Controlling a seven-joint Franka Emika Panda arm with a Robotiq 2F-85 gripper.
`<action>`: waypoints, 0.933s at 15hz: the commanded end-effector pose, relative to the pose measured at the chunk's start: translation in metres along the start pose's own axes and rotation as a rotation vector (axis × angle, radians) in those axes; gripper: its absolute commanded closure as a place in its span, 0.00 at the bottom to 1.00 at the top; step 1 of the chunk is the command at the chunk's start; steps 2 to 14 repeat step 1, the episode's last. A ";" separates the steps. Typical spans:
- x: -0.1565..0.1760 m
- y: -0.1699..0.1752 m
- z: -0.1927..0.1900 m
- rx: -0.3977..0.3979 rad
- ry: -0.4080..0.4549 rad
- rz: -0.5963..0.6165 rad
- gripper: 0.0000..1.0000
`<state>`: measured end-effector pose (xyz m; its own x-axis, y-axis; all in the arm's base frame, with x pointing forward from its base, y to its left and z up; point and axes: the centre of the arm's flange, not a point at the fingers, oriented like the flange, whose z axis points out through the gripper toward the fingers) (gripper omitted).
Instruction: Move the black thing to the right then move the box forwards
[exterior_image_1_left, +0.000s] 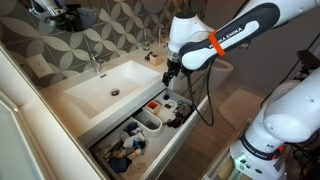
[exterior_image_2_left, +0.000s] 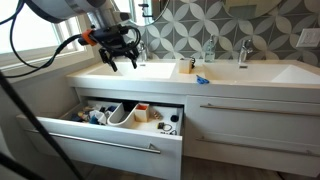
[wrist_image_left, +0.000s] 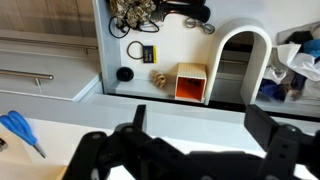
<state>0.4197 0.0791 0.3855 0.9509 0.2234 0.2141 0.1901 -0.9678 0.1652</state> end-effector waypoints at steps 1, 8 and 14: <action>-0.001 0.000 0.000 0.000 0.000 0.000 0.00; -0.001 0.000 0.000 0.000 0.000 0.000 0.00; -0.001 0.000 0.000 0.000 0.000 0.000 0.00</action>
